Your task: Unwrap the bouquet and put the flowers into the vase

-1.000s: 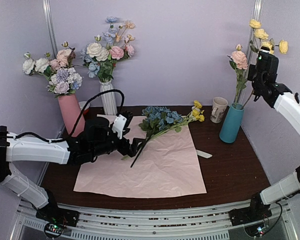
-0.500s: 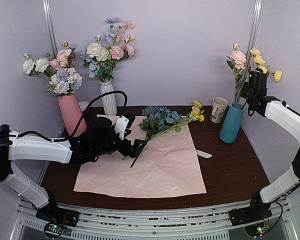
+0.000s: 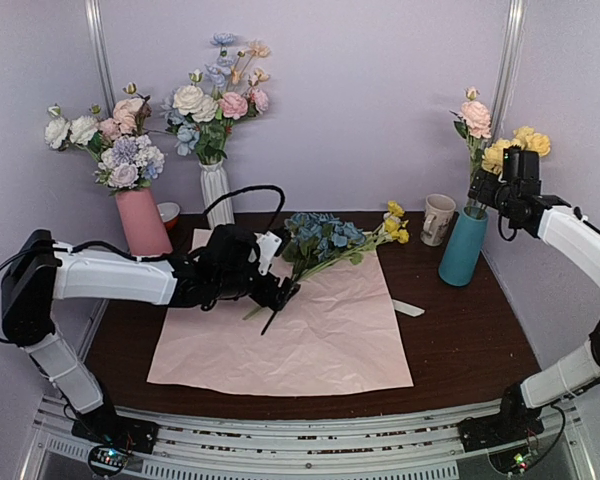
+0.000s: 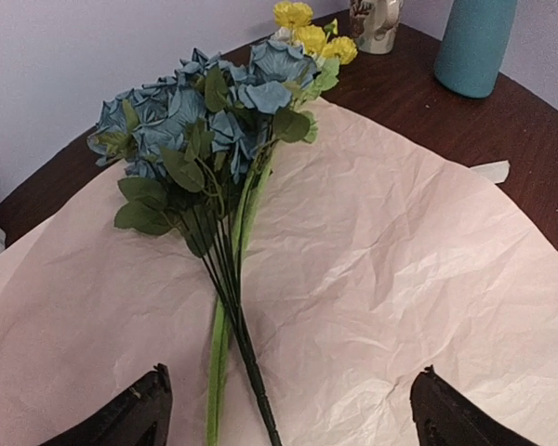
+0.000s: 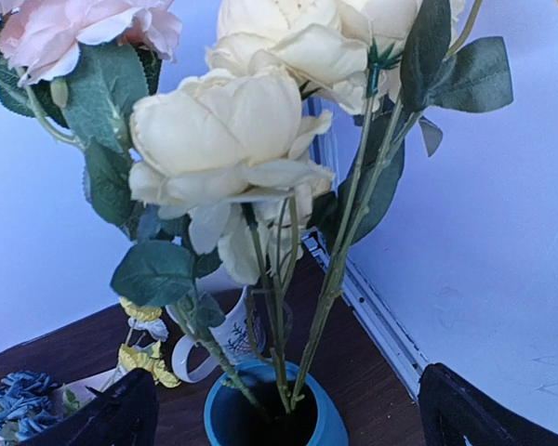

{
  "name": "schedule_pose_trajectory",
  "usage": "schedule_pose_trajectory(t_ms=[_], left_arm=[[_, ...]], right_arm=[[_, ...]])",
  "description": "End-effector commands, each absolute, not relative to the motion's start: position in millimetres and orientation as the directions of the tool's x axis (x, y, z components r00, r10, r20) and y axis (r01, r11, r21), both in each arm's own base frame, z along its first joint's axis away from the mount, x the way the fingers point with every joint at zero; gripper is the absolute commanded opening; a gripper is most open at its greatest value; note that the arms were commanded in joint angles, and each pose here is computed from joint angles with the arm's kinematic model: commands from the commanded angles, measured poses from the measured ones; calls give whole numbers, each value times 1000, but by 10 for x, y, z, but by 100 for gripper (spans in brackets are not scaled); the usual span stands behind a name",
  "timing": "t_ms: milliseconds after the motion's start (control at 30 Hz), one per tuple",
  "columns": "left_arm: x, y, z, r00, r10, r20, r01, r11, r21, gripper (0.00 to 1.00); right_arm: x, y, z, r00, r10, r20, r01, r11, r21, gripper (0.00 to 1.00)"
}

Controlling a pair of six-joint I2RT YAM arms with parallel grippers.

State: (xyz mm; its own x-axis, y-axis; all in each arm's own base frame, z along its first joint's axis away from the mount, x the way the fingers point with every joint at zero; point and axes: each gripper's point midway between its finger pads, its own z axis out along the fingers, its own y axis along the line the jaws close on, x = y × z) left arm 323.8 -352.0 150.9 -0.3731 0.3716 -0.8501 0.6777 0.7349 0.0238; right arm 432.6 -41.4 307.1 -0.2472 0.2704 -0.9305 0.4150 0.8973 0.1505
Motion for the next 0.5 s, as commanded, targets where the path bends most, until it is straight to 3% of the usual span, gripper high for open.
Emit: schedule_pose_trajectory(t_ms=[0, 467], left_arm=[[3353, -3494, 1388, -404, 430, -807, 695, 718, 34, 89], [3480, -3511, 982, -527, 420, -739, 693, 715, -88, 53]], right_arm=[[4154, -270, 3036, -296, 325, -898, 350, 912, 215, 100], [3644, 102, 2712, -355, 415, -838, 232, 907, 351, 100]])
